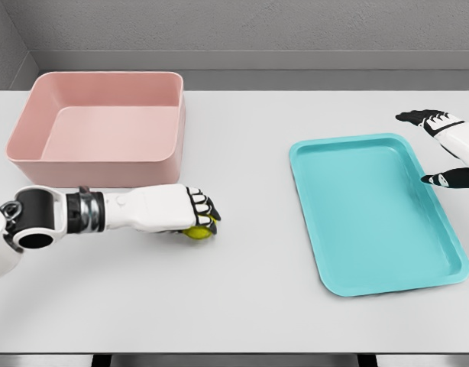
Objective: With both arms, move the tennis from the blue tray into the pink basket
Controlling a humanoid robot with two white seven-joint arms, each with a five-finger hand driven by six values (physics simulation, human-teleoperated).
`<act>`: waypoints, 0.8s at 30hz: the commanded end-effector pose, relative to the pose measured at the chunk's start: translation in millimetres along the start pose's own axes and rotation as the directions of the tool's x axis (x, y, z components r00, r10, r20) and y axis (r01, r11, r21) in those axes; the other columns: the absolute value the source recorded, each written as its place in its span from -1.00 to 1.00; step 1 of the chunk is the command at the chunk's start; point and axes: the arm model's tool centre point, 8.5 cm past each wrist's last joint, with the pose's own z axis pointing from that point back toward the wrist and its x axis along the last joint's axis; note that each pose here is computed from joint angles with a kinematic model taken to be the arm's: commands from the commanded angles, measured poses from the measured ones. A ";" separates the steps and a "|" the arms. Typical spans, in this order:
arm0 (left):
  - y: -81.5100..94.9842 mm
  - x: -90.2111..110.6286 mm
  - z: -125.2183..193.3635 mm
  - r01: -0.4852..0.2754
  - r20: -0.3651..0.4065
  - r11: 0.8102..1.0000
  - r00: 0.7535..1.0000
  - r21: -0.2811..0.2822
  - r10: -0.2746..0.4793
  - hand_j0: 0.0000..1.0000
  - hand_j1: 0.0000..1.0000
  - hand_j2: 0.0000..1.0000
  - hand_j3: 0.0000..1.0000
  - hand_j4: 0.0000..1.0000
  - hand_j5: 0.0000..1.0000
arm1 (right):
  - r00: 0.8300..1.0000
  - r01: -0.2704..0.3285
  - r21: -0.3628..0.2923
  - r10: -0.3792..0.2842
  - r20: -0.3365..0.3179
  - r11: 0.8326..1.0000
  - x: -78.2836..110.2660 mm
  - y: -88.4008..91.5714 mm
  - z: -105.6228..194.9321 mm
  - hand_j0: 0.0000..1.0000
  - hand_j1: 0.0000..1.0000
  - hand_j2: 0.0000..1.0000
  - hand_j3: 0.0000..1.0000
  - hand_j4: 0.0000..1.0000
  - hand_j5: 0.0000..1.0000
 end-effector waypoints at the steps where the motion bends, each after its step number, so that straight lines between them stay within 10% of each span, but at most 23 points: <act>1: 1.5 -0.1 3.2 -0.021 0.003 1.000 1.000 0.009 0.021 0.11 0.11 0.11 0.11 0.11 0.11 | 1.000 0.006 -0.005 -0.006 0.001 1.000 -0.1 -0.8 0.2 1.00 1.00 1.00 1.00 1.00 1.00; 24: 49.3 -31.5 45.1 0.031 -0.068 0.998 0.997 0.047 -0.028 0.11 0.11 0.11 0.11 0.11 0.11 | 1.000 0.006 -0.003 -0.006 -0.002 1.000 -1.0 -0.6 0.7 1.00 1.00 1.00 1.00 1.00 1.00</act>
